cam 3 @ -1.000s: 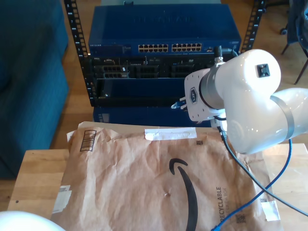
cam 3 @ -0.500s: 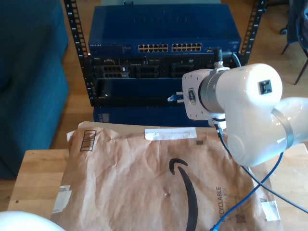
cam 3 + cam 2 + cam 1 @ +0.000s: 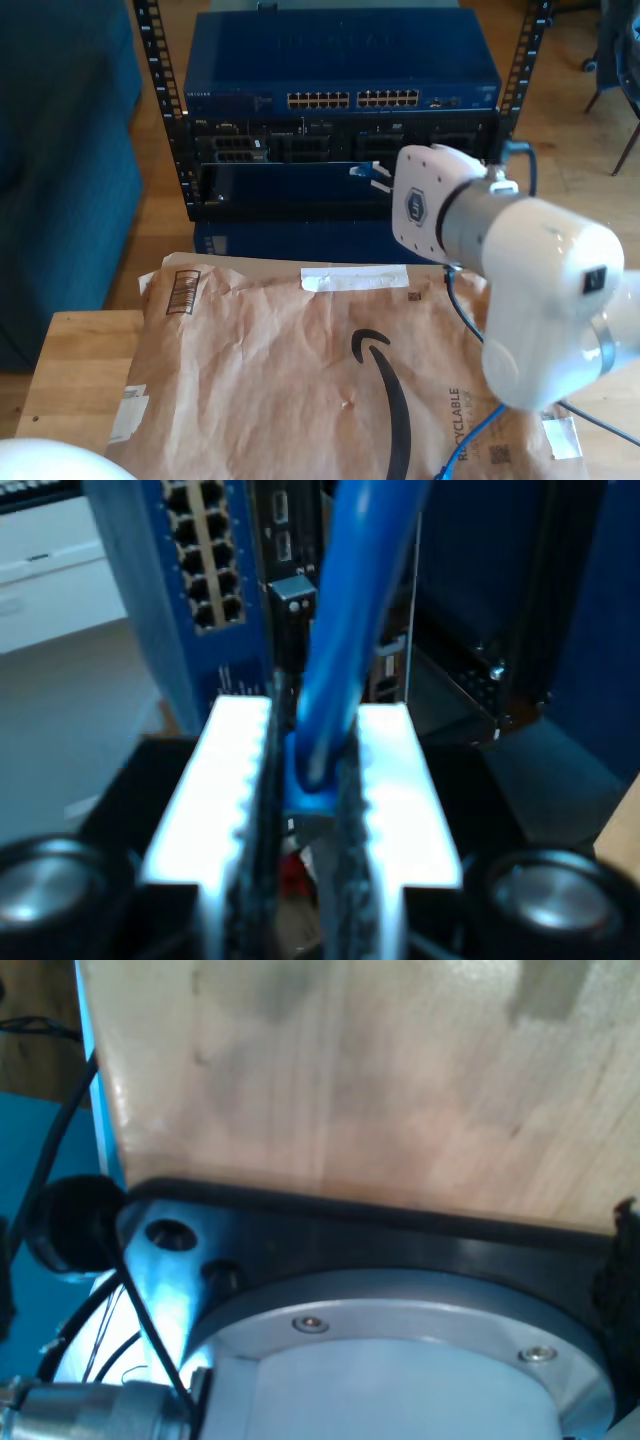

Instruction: Grab the cable and plug it in

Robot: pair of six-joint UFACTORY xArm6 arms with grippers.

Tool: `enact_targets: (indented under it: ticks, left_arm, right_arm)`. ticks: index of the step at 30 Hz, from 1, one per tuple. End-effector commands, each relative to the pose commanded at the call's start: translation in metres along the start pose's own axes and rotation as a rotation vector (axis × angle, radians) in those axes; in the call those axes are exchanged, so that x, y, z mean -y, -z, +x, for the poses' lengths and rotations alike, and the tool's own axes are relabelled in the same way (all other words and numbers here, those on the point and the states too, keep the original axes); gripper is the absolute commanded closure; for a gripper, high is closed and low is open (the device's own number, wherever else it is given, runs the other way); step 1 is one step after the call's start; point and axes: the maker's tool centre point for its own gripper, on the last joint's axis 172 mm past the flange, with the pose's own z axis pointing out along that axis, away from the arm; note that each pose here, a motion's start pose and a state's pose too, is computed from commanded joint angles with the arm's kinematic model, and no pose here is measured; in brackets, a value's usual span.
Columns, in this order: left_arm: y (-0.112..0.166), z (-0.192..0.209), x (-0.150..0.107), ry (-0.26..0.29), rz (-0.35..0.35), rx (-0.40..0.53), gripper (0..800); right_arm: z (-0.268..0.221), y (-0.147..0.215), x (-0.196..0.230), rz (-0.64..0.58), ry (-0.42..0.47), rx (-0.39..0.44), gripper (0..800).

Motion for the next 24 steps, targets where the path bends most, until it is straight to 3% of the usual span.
enact_targets:
  ticks: [17,24]
  left_arm:
    - [0.0,0.0,0.0,0.0,0.0,0.0,0]
    - [0.0,0.0,0.0,0.0,0.0,0.0,0]
  right_arm:
    - [0.0,-0.015,0.03,0.254,-0.007,0.038,800]
    - [0.043,-0.009,0.039,0.344,0.03,-0.099,800]
